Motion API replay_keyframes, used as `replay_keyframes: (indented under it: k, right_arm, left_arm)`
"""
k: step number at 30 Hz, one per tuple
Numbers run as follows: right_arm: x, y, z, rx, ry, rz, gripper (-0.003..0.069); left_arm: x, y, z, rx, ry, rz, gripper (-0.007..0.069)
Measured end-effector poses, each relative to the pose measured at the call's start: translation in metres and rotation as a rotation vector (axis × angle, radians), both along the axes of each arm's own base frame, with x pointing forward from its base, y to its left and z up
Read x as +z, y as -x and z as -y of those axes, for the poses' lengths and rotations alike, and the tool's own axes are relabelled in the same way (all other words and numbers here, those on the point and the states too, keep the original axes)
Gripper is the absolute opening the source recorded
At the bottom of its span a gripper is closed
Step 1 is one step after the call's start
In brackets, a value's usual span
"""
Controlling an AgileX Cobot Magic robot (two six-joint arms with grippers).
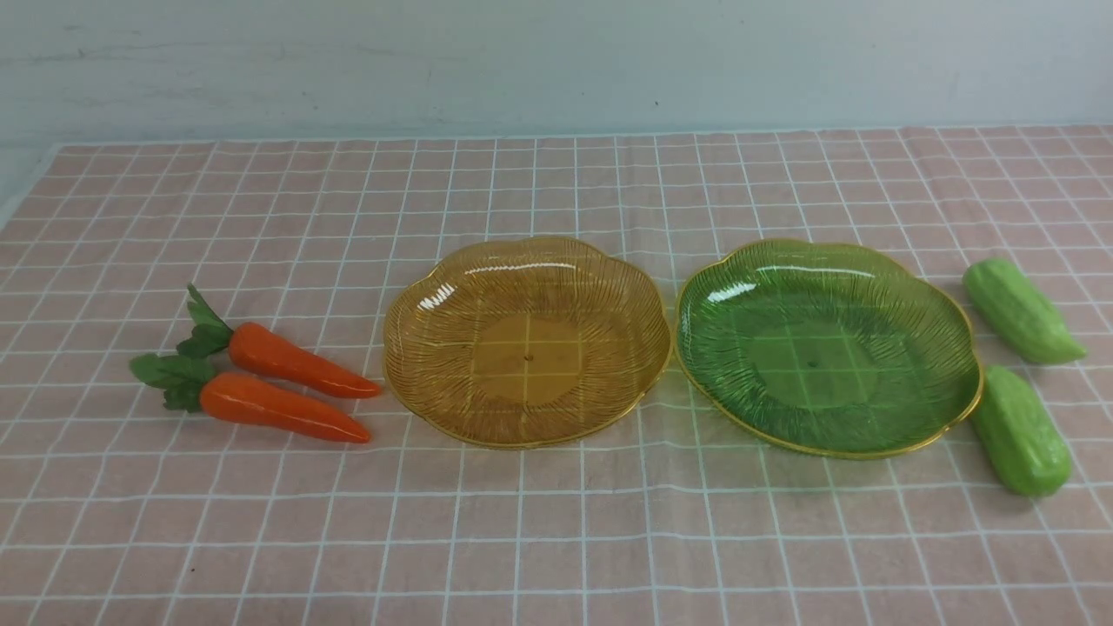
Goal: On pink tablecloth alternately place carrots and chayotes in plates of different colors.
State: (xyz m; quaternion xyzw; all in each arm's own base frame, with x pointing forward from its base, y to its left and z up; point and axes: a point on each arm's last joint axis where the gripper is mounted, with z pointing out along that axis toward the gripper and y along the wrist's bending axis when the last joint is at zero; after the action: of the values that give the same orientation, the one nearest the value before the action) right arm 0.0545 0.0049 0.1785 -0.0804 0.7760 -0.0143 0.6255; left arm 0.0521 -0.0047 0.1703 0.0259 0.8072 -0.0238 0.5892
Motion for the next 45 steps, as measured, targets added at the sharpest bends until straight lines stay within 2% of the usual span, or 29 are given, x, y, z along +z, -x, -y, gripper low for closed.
replay_keyframes:
  k: [3, 6, 12, 14, 17, 22, 27, 29, 33, 36, 37, 39, 42, 45]
  right_arm:
    - [0.000, 0.000, 0.000, 0.001, 0.025, 0.005, -0.0017]
    - [0.001, 0.000, -0.001, -0.003, -0.063, 0.007, -0.0017]
    - [0.006, 0.001, -0.012, -0.024, -0.791, -0.053, -0.0017]
    - [0.008, 0.001, -0.014, -0.022, -0.916, -0.063, -0.0017]
    - [0.011, 0.000, -0.014, -0.024, -1.006, -0.049, -0.0017]
    - [0.017, -0.001, -0.008, -0.048, -1.031, 0.041, -0.0017]
    - [0.027, -0.001, -0.003, -0.048, -0.912, 0.149, -0.0017]
    - [0.043, 0.001, -0.003, -0.028, -0.851, 0.197, -0.0017]
    - [0.088, -0.001, -0.007, 0.029, -0.679, 0.223, -0.0013]
    - [0.112, -0.023, -0.018, 0.084, -0.540, -0.001, -0.0013]
    - [0.114, -0.035, -0.021, 0.091, -0.511, -0.118, -0.0013]
    - [0.109, -0.063, -0.024, 0.052, -0.458, -0.370, -0.0013]
    - [0.102, -0.095, -0.020, -0.036, -0.383, -0.550, -0.0011]
    - [0.096, -0.139, -0.012, -0.113, -0.235, -0.678, -0.0011]
  left_arm:
    - [0.000, 0.000, 0.000, 0.002, 0.024, -0.001, -0.0003]
    - [0.001, 0.000, 0.004, 0.014, 0.206, -0.013, -0.0003]
    - [0.008, 0.002, 0.020, 0.036, 0.893, -0.083, -0.0003]
    - [0.011, 0.002, 0.022, 0.027, 1.023, -0.090, -0.0003]
    - [0.015, 0.001, 0.023, 0.020, 1.094, -0.069, -0.0003]
    - [0.030, 0.003, 0.026, -0.026, 1.219, -0.054, -0.0003]
    - [0.078, 0.006, 0.029, -0.119, 1.121, 0.009, -0.0003]
    - [0.095, 0.002, 0.033, -0.150, 1.051, -0.017, -0.0003]
    - [0.111, -0.013, 0.042, -0.203, 0.909, -0.189, -0.0003]
    - [0.115, -0.031, 0.047, -0.224, 0.786, -0.383, -0.0003]
    - [0.113, -0.042, 0.049, -0.226, 0.718, -0.501, -0.0003]
    - [0.111, -0.057, 0.048, -0.218, 0.625, -0.622, -0.0003]
    - [0.108, -0.072, 0.046, -0.200, 0.526, -0.736, -0.0003]
    - [0.102, -0.088, 0.042, -0.171, 0.440, -0.817, 0.0000]
